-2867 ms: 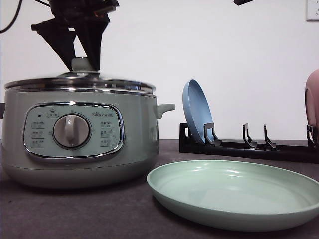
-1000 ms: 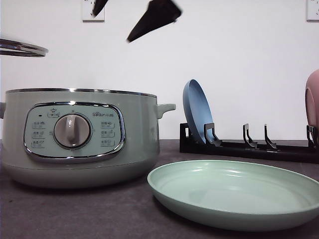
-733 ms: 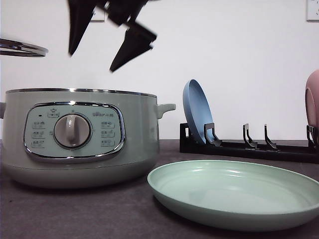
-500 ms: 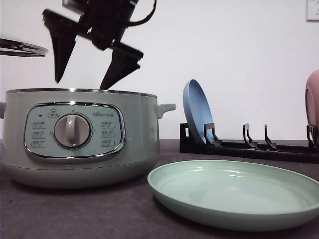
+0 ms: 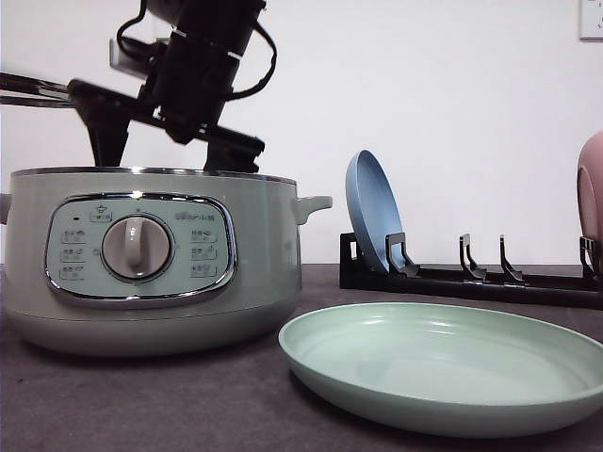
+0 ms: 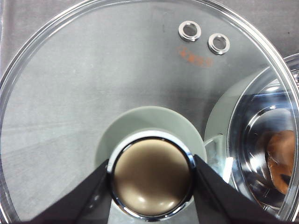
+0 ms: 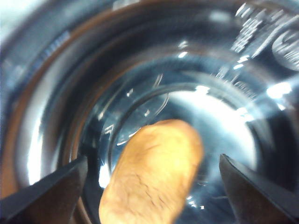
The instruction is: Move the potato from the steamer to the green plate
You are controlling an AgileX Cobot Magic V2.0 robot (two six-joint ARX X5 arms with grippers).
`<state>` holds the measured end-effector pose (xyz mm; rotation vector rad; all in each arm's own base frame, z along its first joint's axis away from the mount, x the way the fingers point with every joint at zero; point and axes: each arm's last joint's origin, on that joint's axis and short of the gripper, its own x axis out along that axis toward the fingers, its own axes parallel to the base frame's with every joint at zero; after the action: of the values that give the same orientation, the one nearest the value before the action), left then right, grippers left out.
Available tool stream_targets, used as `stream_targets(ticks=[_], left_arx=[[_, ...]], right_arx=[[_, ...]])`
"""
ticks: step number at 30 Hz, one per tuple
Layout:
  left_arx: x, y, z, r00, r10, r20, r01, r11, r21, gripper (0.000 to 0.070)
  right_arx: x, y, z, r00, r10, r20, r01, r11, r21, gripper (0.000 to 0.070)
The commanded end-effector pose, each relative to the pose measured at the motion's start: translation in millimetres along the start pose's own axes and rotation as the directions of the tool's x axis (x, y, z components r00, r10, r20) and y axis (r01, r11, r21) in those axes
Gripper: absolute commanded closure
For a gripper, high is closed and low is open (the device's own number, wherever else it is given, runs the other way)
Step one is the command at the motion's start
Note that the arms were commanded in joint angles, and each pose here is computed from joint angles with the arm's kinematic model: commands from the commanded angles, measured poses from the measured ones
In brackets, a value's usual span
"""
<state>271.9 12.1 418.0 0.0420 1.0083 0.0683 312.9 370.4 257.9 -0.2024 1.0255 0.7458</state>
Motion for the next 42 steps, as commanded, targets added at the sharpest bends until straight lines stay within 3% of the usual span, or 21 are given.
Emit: stream_targets(ticks=[1, 17, 19, 24, 27, 34, 42], left_arx=[[-9.3, 1.1, 4.6, 0.998, 0.006, 0.061, -0.006, 1.000, 0.000, 0.0699], [-9.3, 0.7, 4.7, 0.998, -0.005, 0.063, 0.005, 1.000, 0.001, 0.0699], [-9.3, 0.6, 4.7, 0.998, -0.006, 0.063, 0.006, 1.000, 0.001, 0.0699], [-9.3, 0.6, 4.7, 0.998, -0.009, 0.063, 0.009, 1.000, 0.001, 0.0699], [-9.3, 0.5, 4.7, 0.998, -0.010, 0.063, 0.009, 1.000, 0.001, 0.0699], [-9.3, 0.5, 4.7, 0.998, -0.011, 0.063, 0.010, 1.000, 0.002, 0.0699], [-9.2, -0.1, 4.8, 0.997, -0.032, 0.065, 0.031, 1.000, 0.003, 0.0699]], right_arx=[[11.2, 7.7, 1.1, 1.000, 0.004, 0.004, -0.004, 1.000, 0.006, 0.0127], [36.1, 11.2, -8.3, 0.999, -0.021, -0.048, 0.022, 1.000, 0.004, 0.0136], [36.2, 12.8, -8.2, 0.999, -0.022, -0.043, 0.022, 1.000, 0.000, 0.0207], [35.8, 11.7, -8.6, 0.998, -0.024, -0.049, 0.024, 1.000, 0.000, 0.0502], [31.7, 10.8, -6.4, 0.999, -0.023, -0.039, 0.023, 1.000, 0.001, 0.0590], [-11.8, 11.2, 12.2, 0.999, -0.008, 0.052, 0.011, 0.999, -0.041, 0.0600], [-101.2, 11.0, 25.4, 0.991, 0.002, 0.131, 0.014, 0.993, -0.116, 0.0600]])
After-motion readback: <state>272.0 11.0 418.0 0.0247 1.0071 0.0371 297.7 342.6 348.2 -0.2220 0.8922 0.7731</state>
